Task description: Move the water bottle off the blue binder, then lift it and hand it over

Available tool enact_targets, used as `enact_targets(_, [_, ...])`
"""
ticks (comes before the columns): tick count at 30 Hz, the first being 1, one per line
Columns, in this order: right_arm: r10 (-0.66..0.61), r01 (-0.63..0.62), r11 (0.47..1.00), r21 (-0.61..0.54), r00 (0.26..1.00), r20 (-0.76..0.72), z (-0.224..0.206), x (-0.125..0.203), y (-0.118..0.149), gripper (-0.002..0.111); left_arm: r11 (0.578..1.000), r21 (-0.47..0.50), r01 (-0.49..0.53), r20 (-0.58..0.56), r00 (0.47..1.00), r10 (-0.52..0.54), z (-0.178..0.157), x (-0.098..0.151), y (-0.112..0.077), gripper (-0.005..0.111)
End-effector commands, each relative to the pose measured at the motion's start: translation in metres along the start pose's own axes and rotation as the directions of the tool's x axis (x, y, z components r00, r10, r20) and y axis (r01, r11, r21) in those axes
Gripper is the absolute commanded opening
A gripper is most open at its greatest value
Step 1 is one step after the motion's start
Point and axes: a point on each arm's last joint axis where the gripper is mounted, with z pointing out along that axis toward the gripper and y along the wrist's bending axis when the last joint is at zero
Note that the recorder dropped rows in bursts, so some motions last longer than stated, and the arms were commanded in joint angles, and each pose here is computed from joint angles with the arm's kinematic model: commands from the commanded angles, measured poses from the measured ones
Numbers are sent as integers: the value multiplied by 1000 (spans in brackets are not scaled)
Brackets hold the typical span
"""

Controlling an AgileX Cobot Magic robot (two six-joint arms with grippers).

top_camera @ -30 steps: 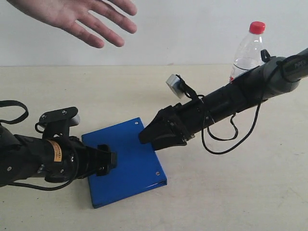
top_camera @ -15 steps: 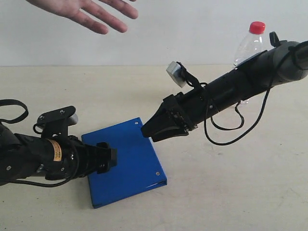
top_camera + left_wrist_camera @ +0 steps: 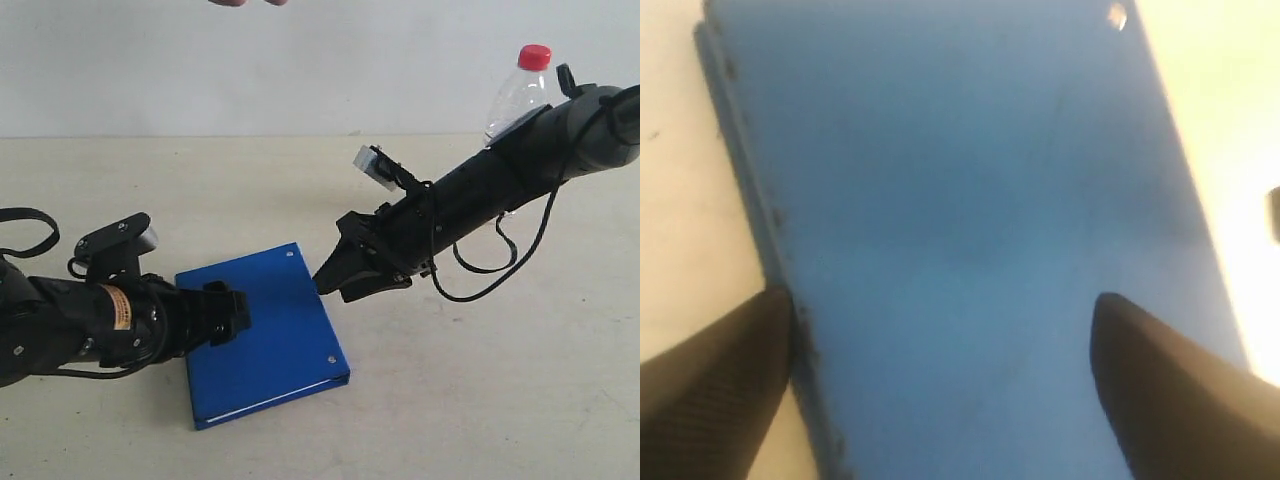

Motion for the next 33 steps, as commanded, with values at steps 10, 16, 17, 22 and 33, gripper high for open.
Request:
enact_targets(10, [36,-42,995,-96,997,-62,15,9,-10,44,929,371,-11,91,996,-24,-6,-8,-34,75])
enact_targets(16, [-2,-8,984,-178,998,-56,14,8,-3,44,864,494,-96,81,995,64,-12,-3,-46,33])
enact_targets(17, [-25,15,983,-184,998,-53,14,8,-3,44,876,473,-95,72,995,69,-11,-2,-44,16])
enact_targets(22, [-119,116,980,-164,993,-9,-5,5,-6,44,906,379,-187,89,982,165,-7,-4,-32,4])
enact_targets(33, [-128,120,990,-73,986,-103,-26,23,-14,69,826,513,-234,203,968,148,-22,-18,-41,4])
